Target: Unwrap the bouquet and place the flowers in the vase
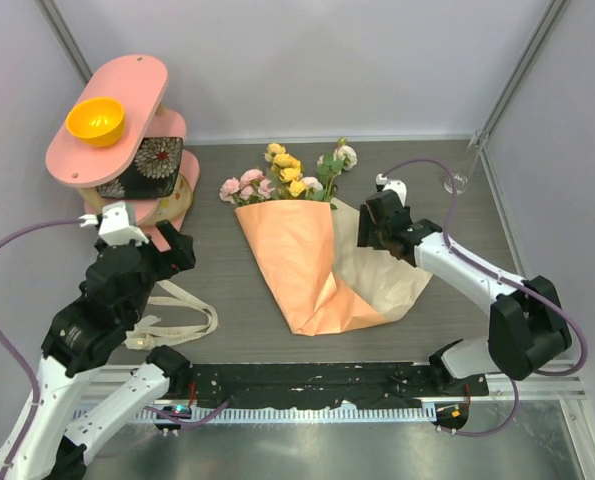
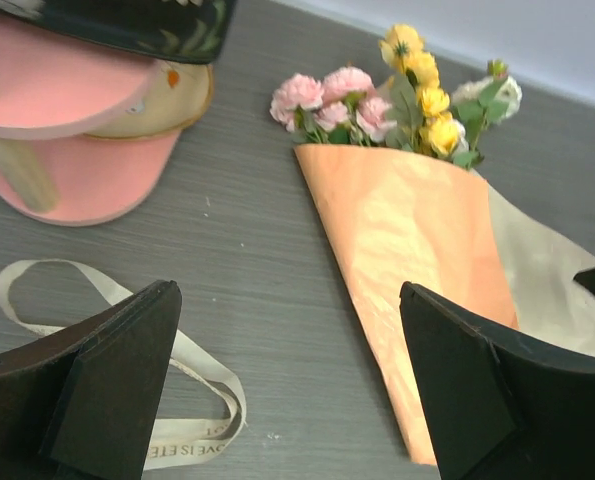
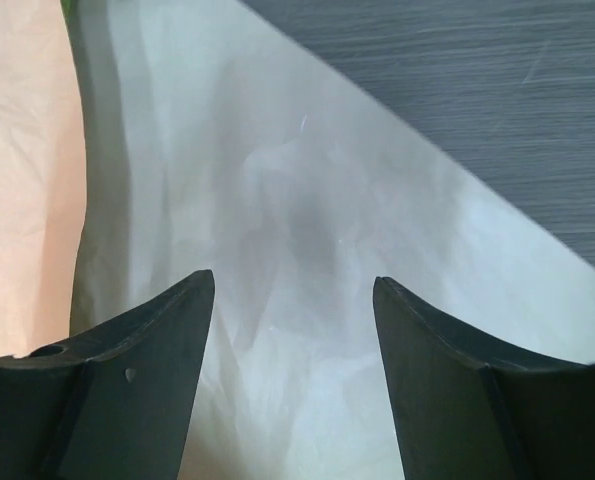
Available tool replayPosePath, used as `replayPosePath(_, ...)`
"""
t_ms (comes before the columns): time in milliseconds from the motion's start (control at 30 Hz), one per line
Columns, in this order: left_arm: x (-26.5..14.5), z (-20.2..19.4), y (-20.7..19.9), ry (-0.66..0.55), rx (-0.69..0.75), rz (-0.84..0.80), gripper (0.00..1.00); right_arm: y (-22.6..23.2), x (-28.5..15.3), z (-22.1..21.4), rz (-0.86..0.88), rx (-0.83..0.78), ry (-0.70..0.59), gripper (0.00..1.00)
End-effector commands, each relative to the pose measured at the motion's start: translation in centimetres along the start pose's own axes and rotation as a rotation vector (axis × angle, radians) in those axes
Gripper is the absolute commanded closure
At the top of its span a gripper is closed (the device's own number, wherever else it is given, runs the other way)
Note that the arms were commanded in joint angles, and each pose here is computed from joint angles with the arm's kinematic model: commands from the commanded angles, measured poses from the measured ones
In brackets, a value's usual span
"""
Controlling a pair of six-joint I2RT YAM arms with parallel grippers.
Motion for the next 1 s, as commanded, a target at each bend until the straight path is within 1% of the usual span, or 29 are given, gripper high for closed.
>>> replayPosePath(0, 0.9, -0.5, -2.6, 0.043, -0.039, -0.096, 0.05, -1.5, -3.6, 3.5, -0.062, 0.011, -0.160, 0.29)
replayPosePath(33, 1.0, -0.5, -2.8, 0.041, -0.046, -0.106, 0.05, 0.2, -3.8, 4.1, 0.038, 0.023, -0.192, 0.29)
replayPosePath(67, 1.2, -0.8, -3.0, 0.044, -0.051, -0.115, 0.05, 3.3, -4.3, 3.7, 0.233, 0.036, -0.176, 0.29)
replayPosePath(100, 1.3, -0.7, -3.6, 0.045, -0.059, -0.140, 0.05, 5.1, -4.4, 2.8, 0.352, 0.039, -0.153, 0.29)
replayPosePath(133, 1.4, -0.7, -3.9, 0.048, -0.062, -0.149, 0.05, 7.3, -4.2, 3.0, 0.479, 0.046, -0.162, 0.29)
replayPosePath(167, 1.4, -0.7, -4.0, 0.050, -0.063, -0.153, 0.05, 9.7, -4.9, 1.8, 0.641, 0.077, -0.098, 0.30)
replayPosePath(200, 1.6, -0.8, -4.4, 0.064, -0.059, -0.160, 0.05, 10.4, -4.6, 1.5, 0.681, 0.097, -0.080, 0.30)
replayPosePath(233, 1.6, -0.9, -4.5, 0.073, -0.057, -0.163, 0.05, 11.3, -4.0, 2.0, 0.723, 0.123, -0.102, 0.30)
replayPosePath(267, 1.5, -0.7, -4.7, 0.075, -0.060, -0.169, 0.05, 11.7, -4.0, 1.8, 0.756, 0.136, -0.103, 0.30)
replayPosePath(333, 1.3, -1.0, -4.9, 0.102, -0.056, -0.181, 0.06, 12.1, -3.0, 1.1, 0.763, 0.152, -0.089, 0.29)
replayPosePath(467, 0.9, -1.4, -4.6, 0.109, -0.069, -0.187, 0.06, 12.8, -1.3, -0.3, 0.764, 0.137, -0.015, 0.30)
replayPosePath(533, 0.7, -1.5, -4.2, 0.099, -0.079, -0.185, 0.05, 13.8, -1.7, -0.4, 0.806, 0.130, -0.011, 0.30)
replayPosePath(600, 0.7, -1.4, -4.1, 0.092, -0.085, -0.184, 0.05, 14.6, -2.8, 0.1, 0.841, 0.116, -0.037, 0.32)
replayPosePath(700, 0.8, -1.4, -4.2, 0.091, -0.079, -0.180, 0.05, 17.2, -5.8, 1.1, 0.911, 0.039, -0.102, 0.33)
replayPosePath(733, 0.8, -1.2, -4.2, 0.087, -0.077, -0.177, 0.06, 18.9, -7.2, 0.5, 0.937, -0.007, -0.105, 0.33)
replayPosePath(800, 0.9, -0.8, -4.2, 0.074, -0.074, -0.170, 0.06, 20.8, -9.4, 1.0, 0.979, -0.063, -0.147, 0.32)
replayPosePath(867, 0.8, -0.3, -4.3, 0.057, -0.076, -0.170, 0.06, 23.7, -12.1, 0.5, 1.047, -0.121, -0.162, 0.32)
replayPosePath(933, 0.7, 0.3, -4.2, 0.035, -0.077, -0.164, 0.06, 25.7, -12.9, -0.6, 1.079, -0.157, -0.131, 0.32)
replayPosePath(967, 0.6, 0.4, -4.1, 0.030, -0.076, -0.163, 0.06, 27.3, -14.5, -1.2, 1.124, -0.187, -0.126, 0.32)
Point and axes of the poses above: each gripper's point midway between its finger pads, its own x axis out along the fingers, its own y axis along the line the jaws close on, z = x × y, the point moved 2 cm from there along -x, back along the fingers, and after that the axes turned 9 degrees about -x, right-handed, at the moved point
